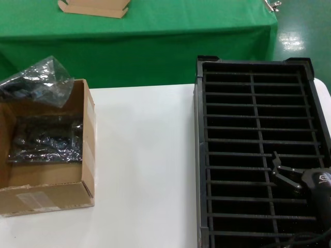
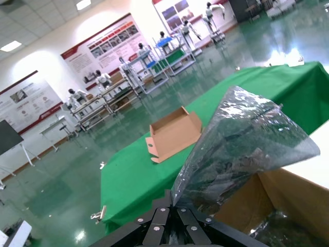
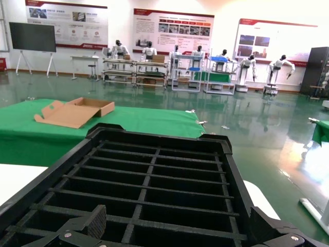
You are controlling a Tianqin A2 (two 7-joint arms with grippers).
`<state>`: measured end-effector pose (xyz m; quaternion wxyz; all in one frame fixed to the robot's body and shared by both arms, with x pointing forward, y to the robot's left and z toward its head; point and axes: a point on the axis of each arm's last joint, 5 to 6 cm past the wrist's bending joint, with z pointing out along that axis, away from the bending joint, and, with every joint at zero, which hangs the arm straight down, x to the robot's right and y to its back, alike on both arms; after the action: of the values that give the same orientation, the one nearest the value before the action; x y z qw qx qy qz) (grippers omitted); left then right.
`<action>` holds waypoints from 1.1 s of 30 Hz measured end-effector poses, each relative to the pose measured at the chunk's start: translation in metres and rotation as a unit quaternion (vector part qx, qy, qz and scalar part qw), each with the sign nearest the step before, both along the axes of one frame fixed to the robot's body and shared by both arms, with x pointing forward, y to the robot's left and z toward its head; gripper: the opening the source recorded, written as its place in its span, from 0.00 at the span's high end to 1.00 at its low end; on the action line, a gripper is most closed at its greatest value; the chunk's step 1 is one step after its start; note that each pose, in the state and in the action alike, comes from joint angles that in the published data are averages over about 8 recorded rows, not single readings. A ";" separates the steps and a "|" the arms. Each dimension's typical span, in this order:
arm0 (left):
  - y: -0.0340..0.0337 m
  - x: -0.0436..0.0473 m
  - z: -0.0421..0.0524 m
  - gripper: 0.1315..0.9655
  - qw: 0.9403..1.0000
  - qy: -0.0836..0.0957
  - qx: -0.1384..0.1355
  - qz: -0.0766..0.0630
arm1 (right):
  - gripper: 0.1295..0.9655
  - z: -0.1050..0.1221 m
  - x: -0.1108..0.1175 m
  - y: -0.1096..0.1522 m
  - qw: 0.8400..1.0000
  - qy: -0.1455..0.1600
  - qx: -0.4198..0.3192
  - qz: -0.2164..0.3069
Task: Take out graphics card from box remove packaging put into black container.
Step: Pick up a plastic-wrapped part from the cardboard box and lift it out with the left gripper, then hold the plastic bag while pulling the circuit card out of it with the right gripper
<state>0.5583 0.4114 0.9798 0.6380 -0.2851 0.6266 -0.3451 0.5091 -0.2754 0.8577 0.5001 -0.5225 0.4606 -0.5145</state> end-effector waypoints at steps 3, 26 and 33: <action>0.0090 -0.0056 -0.0012 0.99 1.000 -0.005 -0.013 -0.003 | 0.00 0.000 0.000 0.000 1.000 0.000 0.000 0.000; 0.0116 -0.0359 -0.0114 0.99 0.997 -0.034 -0.054 -0.035 | 0.00 0.087 0.039 0.036 0.980 -0.132 -0.058 0.134; -0.0022 -0.0333 -0.0095 0.99 0.997 -0.024 -0.051 -0.044 | 0.00 0.103 0.057 0.081 0.947 -0.165 -0.111 0.253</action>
<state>0.5250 0.4092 0.9703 0.6218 -0.2806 0.6046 -0.4111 0.5665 -0.1940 0.9610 0.6218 -0.5821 0.1642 -0.4976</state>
